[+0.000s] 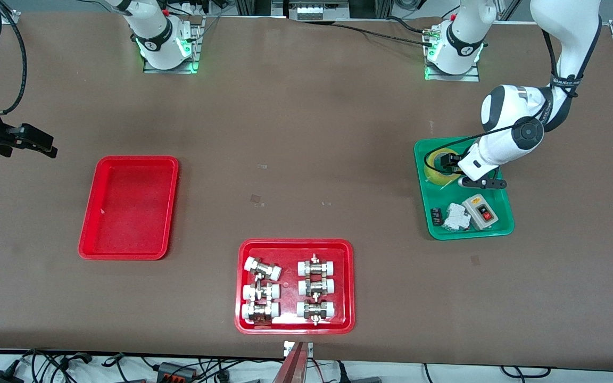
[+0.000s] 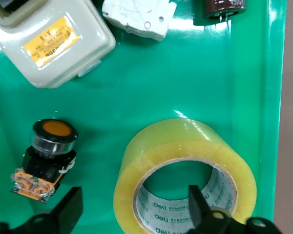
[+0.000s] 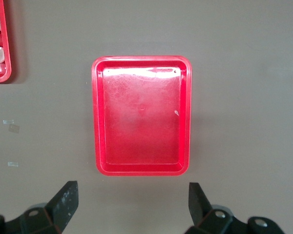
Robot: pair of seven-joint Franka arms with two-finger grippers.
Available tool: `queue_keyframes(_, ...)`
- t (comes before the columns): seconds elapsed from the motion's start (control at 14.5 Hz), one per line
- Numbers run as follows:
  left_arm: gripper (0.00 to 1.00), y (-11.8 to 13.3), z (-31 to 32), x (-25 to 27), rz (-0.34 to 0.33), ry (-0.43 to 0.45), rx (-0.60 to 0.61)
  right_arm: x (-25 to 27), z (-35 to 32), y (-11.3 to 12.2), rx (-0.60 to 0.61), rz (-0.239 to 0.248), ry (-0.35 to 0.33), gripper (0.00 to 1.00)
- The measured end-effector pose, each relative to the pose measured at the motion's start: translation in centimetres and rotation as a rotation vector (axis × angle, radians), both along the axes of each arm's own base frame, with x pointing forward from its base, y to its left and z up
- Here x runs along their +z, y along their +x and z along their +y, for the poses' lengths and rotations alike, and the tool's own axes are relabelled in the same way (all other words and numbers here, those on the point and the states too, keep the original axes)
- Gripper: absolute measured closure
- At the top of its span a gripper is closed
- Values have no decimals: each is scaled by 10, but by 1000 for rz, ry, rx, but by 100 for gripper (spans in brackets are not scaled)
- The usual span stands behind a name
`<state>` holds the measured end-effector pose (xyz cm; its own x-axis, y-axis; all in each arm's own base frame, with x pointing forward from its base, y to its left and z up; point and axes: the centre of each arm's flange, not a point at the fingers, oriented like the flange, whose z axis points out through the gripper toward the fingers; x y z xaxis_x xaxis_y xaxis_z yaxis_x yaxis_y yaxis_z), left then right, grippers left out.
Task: Left arm passes tape to right arm into tray
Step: 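Lower the left gripper into the tape roll's hole and grasp it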
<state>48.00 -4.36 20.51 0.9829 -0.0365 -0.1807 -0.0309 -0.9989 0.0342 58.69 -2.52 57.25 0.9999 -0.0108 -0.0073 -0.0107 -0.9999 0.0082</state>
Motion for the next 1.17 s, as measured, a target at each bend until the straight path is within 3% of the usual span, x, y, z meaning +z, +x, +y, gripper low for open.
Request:
queue_keyframes(0.07,19,0,0,0,0,0,0,0,0,0,0,0,0,0)
queue_keyframes(0.21,23,0,0,-1,-2,0,0,0,0,0,0,2,0,0)
queue_keyframes(0.55,74,0,1,-1,-2,0,3,-1,0,0,0,4,0,0)
queue_keyframes(0.62,78,1,2,-1,-3,0,4,-1,0,0,0,4,0,0)
queue_keyframes(0.96,79,0,-1,3,13,0,-5,-1,0,0,0,4,0,0)
queue_keyframes(1.17,79,7,-25,33,31,-3,-56,-1,0,0,0,5,0,0)
